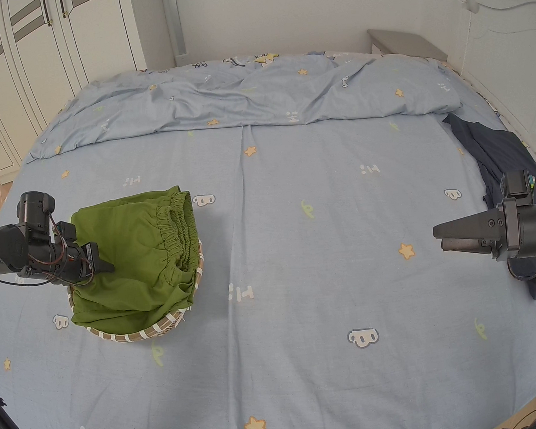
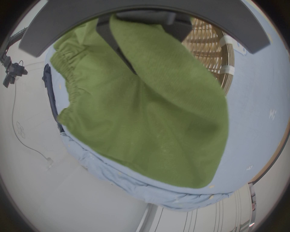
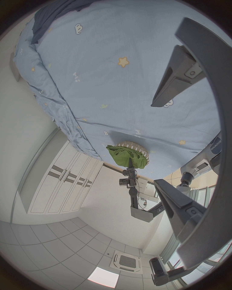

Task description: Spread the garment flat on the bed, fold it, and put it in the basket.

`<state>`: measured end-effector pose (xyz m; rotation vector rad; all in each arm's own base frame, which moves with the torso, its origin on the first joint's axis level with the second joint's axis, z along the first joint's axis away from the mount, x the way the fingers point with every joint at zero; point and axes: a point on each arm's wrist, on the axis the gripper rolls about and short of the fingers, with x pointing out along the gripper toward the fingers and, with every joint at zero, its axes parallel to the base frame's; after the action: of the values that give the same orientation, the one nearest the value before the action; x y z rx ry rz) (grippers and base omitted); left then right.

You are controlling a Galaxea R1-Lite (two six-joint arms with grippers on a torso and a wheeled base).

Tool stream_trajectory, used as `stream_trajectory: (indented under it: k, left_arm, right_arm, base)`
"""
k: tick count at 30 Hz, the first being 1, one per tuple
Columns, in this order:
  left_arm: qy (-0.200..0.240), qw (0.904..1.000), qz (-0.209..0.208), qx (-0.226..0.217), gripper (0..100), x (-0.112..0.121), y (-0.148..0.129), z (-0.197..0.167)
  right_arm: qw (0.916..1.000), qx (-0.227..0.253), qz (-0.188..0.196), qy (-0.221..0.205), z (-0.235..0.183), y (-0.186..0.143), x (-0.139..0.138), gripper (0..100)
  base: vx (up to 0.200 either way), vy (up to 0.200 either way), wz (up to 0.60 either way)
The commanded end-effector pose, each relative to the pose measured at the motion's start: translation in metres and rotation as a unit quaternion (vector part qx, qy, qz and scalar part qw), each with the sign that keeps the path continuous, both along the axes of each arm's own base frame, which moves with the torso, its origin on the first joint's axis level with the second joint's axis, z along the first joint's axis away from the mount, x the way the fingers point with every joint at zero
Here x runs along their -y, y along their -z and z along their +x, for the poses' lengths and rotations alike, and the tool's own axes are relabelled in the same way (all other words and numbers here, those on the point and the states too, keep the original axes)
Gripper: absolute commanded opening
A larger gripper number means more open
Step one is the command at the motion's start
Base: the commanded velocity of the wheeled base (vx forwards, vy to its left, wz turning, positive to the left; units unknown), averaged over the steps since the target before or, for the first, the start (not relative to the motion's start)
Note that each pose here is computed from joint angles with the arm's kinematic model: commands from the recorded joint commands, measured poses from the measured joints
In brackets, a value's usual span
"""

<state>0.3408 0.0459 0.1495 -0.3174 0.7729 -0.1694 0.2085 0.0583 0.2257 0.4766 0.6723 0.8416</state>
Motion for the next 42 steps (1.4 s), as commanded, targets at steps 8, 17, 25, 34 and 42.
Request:
stream_trajectory:
  k: [8, 17, 25, 34, 42]
  left_arm:
    - [-0.028, 0.9989, -0.001, -0.038, 100, -0.009, 0.027, 0.020]
    - [-0.039, 0.9987, -0.007, 0.030, 100, 0.001, -0.031, -0.013]
    - [-0.098, 0.9855, 0.055, 0.127, 100, 0.008, -0.093, -0.070]
    - [-0.087, 0.9700, 0.084, 0.211, 100, 0.049, -0.101, -0.187]
    - [-0.177, 0.9390, 0.115, 0.272, 100, 0.043, -0.050, -0.275]
  right_arm:
    - [1.0000, -0.001, 0.000, -0.003, 0.000, 0.001, -0.001, 100]
    - [1.0000, 0.003, 0.001, -0.001, -0.001, -0.001, -0.001, 100]
    - [0.9999, 0.013, 0.000, 0.005, -0.002, -0.004, 0.002, 100]
    - [0.9960, 0.077, -0.028, 0.036, -0.047, 0.005, 0.025, 100]
    - [0.9810, 0.152, -0.077, 0.092, -0.127, 0.060, 0.047, 100]
  base:
    - [0.000, 0.000, 0.00]
    - [0.000, 0.000, 0.00]
    - [0.000, 0.000, 0.00]
    - [0.000, 0.000, 0.00]
    - [0.000, 0.000, 0.00]
